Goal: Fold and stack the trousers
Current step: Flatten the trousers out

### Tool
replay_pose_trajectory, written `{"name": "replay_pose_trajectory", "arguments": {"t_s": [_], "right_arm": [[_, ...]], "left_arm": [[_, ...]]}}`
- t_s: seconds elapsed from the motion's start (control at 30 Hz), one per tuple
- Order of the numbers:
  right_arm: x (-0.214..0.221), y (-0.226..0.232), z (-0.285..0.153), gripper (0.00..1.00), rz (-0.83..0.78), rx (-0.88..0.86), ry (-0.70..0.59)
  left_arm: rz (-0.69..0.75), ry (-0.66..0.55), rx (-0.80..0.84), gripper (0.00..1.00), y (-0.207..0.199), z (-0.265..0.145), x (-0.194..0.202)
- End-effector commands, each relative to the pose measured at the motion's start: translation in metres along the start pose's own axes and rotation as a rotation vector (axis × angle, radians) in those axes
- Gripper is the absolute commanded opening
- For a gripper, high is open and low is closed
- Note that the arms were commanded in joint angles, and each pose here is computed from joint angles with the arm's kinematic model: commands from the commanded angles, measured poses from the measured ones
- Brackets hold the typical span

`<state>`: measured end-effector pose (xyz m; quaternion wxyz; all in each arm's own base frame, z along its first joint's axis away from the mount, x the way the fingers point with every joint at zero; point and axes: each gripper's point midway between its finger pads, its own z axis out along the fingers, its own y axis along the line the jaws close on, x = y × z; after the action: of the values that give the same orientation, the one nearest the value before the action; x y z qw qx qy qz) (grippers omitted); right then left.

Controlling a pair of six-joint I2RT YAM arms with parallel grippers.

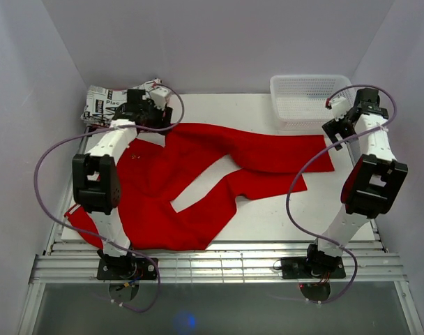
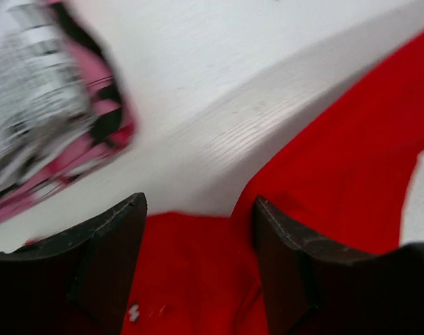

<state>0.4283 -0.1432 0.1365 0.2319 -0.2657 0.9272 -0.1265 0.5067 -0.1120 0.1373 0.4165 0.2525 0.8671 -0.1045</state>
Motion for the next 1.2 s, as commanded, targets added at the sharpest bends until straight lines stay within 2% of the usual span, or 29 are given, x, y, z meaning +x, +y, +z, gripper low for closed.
{"name": "replay_pose_trajectory", "arguments": {"t_s": [0.0,0.13,0.2,0.37,0.5,0.7,0.73,0.93,1.07,1.17], "right_arm": [[-0.012,0.034,-0.027,0.86,0.022,-0.115,-0.099],[-0.006,0.084,-0.001,0.63,0.054,-0.290,-0.067],[0.000,0.101,0.015,0.57,0.087,-0.338,-0.040],[-0.012,0.134,0.035,0.56,0.100,-0.424,-0.055],[-0.047,0.149,0.026,0.58,0.081,-0.469,-0.167],[-0.108,0.172,0.017,0.54,0.055,-0.469,-0.308],[-0.116,0.190,0.018,0.51,0.042,-0.484,-0.309],[-0.118,0.199,0.069,0.35,0.055,-0.366,-0.229],[-0.095,0.192,0.104,0.25,0.072,-0.282,-0.107],[-0.074,0.188,0.116,0.18,0.042,-0.227,-0.044]], "left_arm": [[-0.094,-0.084,-0.161,0.70,0.057,-0.076,-0.013],[-0.159,0.029,-0.204,0.62,0.089,-0.083,0.050],[-0.196,0.071,-0.213,0.61,0.099,-0.082,0.076],[-0.227,0.118,-0.140,0.61,0.093,-0.066,0.105],[-0.242,0.124,-0.126,0.62,0.093,-0.059,0.106],[-0.246,0.112,-0.055,0.67,0.079,-0.063,0.101],[-0.249,0.096,-0.034,0.67,0.074,-0.066,0.096],[-0.247,-0.001,0.009,0.71,0.059,-0.102,0.064],[-0.258,0.015,-0.169,0.71,0.099,-0.121,0.069],[-0.292,0.054,-0.198,0.69,0.117,-0.115,0.087]]}}
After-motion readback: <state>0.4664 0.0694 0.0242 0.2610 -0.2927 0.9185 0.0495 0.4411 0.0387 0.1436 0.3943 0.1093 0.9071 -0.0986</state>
